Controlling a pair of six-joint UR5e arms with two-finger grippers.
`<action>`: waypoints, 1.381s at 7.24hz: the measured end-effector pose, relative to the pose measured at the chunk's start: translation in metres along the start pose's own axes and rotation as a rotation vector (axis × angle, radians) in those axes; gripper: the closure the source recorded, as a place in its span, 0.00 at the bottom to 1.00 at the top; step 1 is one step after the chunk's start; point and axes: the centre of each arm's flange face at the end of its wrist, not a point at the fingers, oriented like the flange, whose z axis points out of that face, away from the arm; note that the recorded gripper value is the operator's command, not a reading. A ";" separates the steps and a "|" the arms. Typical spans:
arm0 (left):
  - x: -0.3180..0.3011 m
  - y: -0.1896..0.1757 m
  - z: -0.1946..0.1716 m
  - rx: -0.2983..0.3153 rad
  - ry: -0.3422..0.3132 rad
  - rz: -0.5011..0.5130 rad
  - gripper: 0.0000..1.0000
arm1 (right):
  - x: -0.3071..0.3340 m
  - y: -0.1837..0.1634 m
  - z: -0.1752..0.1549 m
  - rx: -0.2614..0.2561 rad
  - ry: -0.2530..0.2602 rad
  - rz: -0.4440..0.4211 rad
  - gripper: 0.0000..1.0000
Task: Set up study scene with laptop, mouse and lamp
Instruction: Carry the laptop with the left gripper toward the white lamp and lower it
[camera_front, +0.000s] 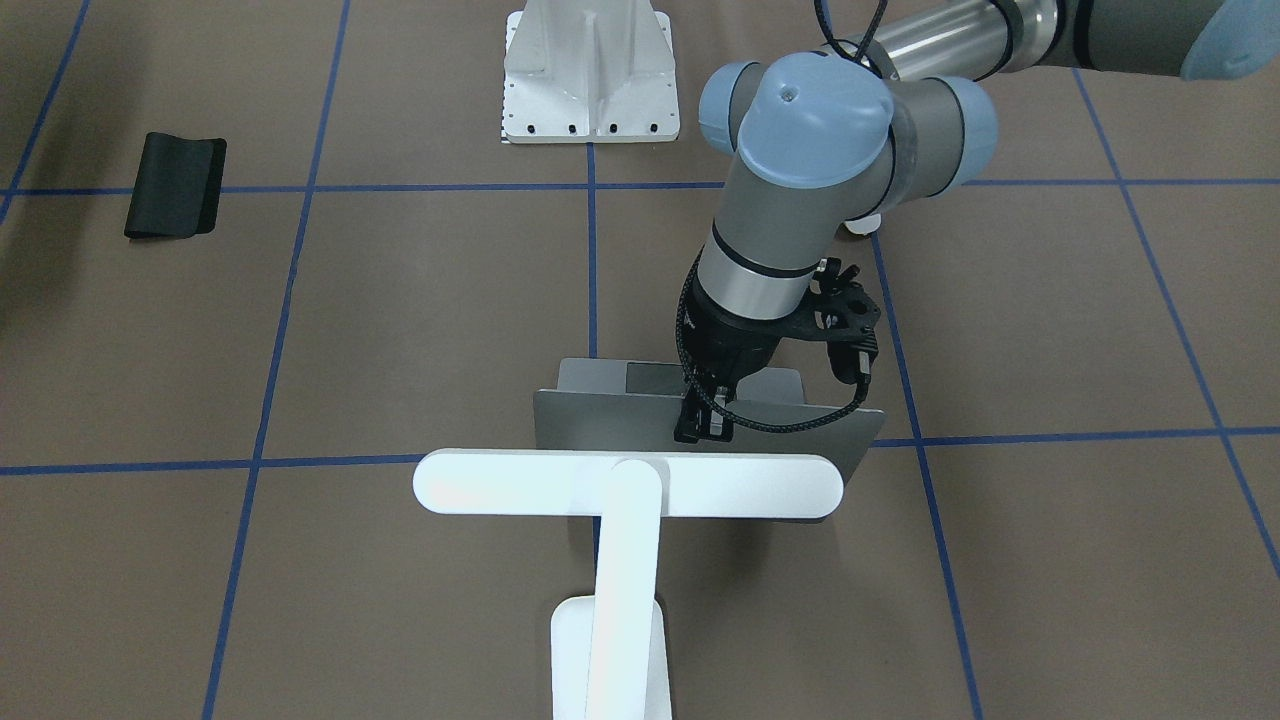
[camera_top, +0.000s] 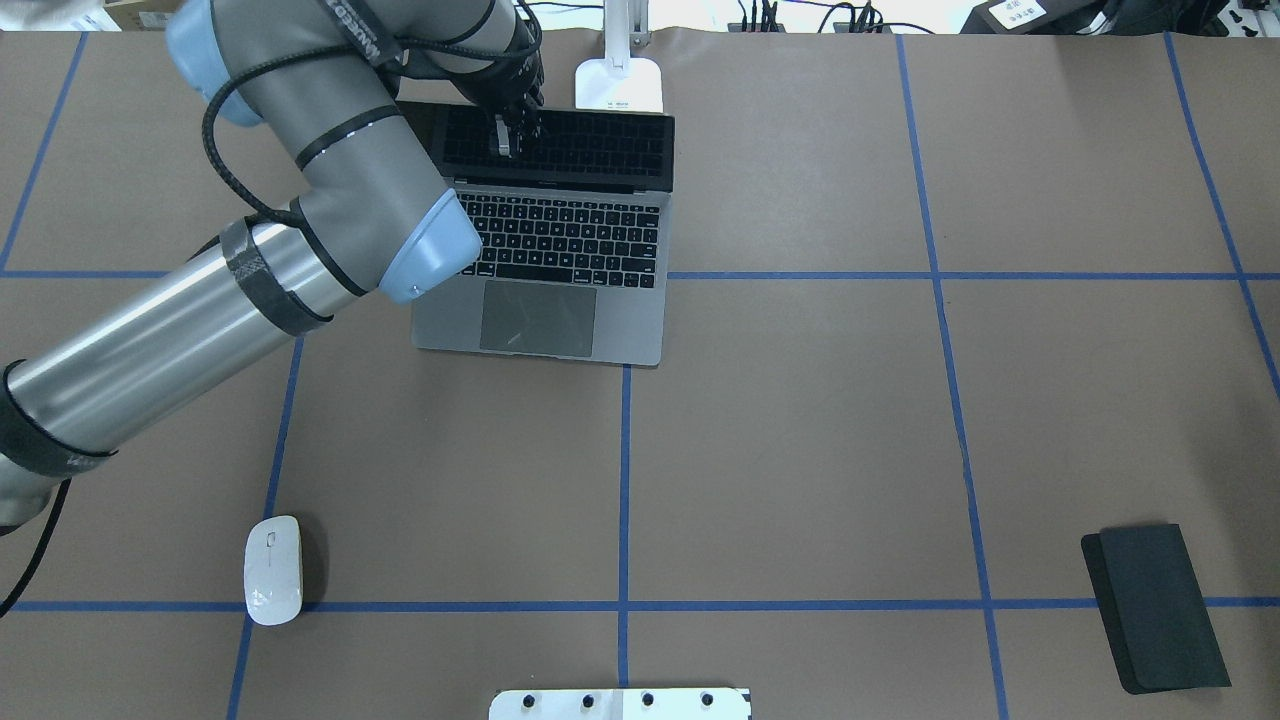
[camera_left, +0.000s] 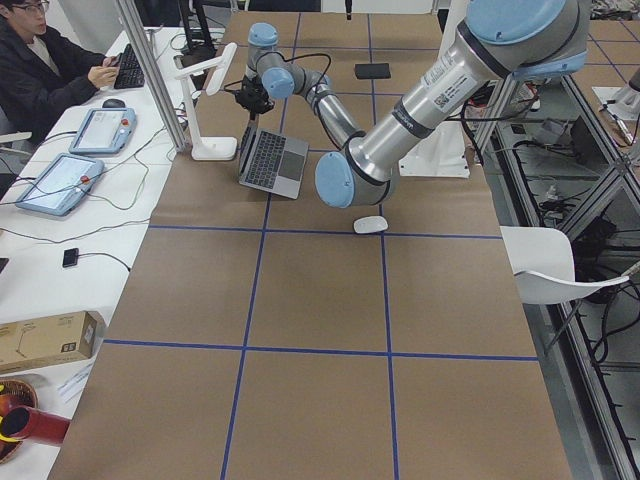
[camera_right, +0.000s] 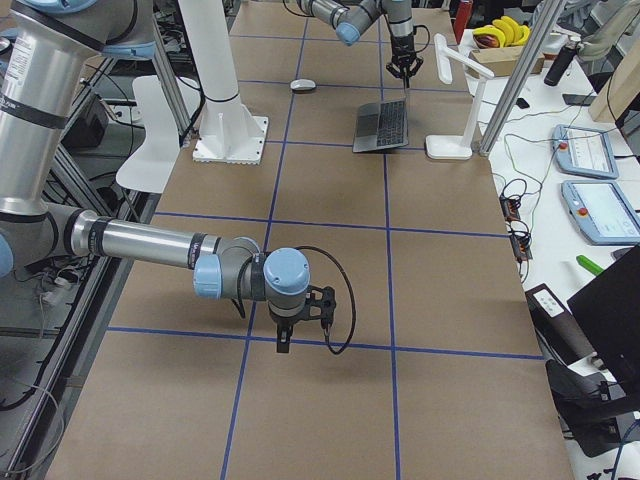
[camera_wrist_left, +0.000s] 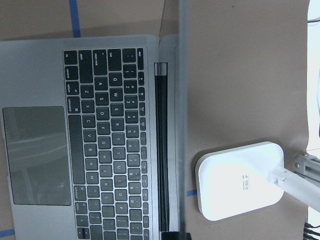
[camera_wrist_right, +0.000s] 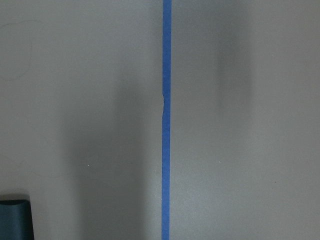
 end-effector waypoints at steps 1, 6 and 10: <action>-0.011 0.004 0.012 0.005 0.011 0.008 1.00 | 0.000 0.000 0.000 -0.002 0.000 0.002 0.00; -0.020 0.007 0.051 0.049 0.098 -0.048 1.00 | 0.003 0.001 0.003 -0.009 0.000 0.009 0.00; -0.008 -0.003 0.050 0.061 0.139 -0.049 0.60 | 0.003 0.002 0.004 -0.012 -0.006 0.012 0.00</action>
